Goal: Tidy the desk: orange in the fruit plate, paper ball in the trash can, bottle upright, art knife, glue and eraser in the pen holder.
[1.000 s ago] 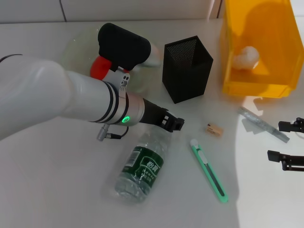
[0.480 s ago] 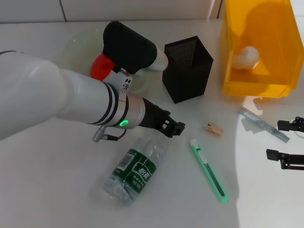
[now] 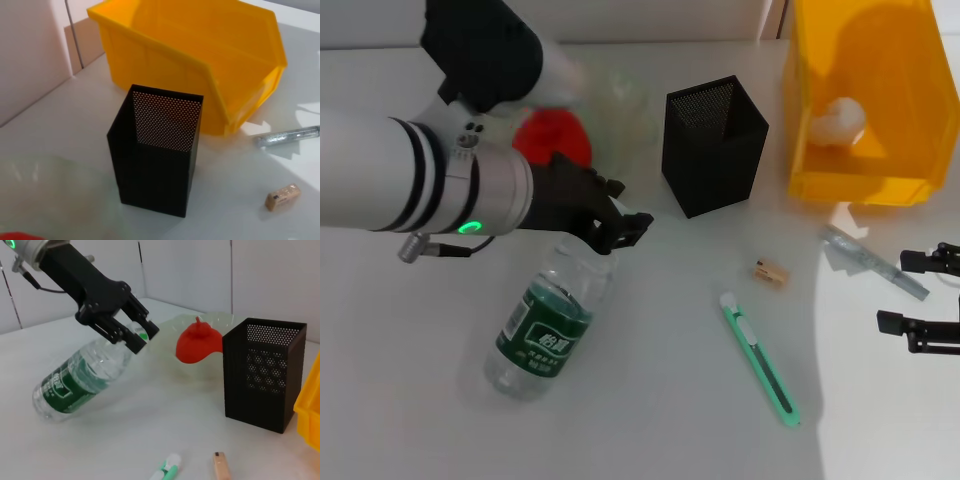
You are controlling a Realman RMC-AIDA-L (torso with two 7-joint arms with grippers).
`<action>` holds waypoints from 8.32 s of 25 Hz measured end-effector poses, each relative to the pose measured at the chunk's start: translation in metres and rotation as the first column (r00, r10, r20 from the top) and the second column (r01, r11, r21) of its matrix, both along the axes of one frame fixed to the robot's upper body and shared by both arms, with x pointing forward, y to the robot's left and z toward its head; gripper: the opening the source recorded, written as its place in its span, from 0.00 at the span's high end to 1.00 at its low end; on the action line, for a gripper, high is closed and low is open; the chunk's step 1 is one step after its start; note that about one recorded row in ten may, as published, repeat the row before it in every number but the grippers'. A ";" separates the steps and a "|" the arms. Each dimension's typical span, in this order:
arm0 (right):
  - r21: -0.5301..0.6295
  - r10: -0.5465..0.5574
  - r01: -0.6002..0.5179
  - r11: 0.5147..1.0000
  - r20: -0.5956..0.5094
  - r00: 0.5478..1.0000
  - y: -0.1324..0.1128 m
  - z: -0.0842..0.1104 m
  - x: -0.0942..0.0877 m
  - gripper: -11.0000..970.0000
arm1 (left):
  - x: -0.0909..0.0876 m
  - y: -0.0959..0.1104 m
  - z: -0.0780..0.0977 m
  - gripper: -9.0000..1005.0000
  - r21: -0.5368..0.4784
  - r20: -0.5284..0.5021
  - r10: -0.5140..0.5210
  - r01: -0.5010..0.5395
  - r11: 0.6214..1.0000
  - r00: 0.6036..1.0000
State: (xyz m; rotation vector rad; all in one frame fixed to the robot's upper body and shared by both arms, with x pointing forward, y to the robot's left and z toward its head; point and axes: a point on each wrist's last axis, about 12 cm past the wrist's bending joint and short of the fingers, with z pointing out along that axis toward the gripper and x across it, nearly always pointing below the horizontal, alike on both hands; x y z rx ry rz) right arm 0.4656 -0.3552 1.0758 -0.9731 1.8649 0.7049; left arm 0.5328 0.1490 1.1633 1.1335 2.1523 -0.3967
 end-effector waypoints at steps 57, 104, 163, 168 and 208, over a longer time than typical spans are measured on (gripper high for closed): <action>0.009 0.021 -0.021 1.000 -0.020 1.000 0.005 0.007 0.008 0.14 | -0.002 0.069 0.058 0.85 -0.216 0.154 0.003 0.030 0.976 0.988; -0.514 -0.220 -0.080 0.854 -0.497 0.840 0.182 0.087 0.071 0.15 | -0.104 0.070 -0.121 0.18 -0.520 0.420 -0.239 0.448 0.728 0.876; -0.581 -0.226 -0.136 0.802 -0.507 0.832 0.220 0.047 0.085 0.47 | -0.116 0.086 -0.135 0.19 -0.531 0.354 -0.221 0.390 0.753 0.909; -0.582 -0.228 -0.135 0.802 -0.507 0.831 0.220 0.046 0.085 0.49 | -0.116 0.086 -0.135 0.19 -0.531 0.353 -0.218 0.387 0.753 0.910; -0.023 -0.209 0.208 0.978 -0.056 0.976 0.167 0.156 0.108 0.82 | -0.118 0.088 -0.135 0.19 -0.537 0.353 -0.218 0.387 0.749 0.910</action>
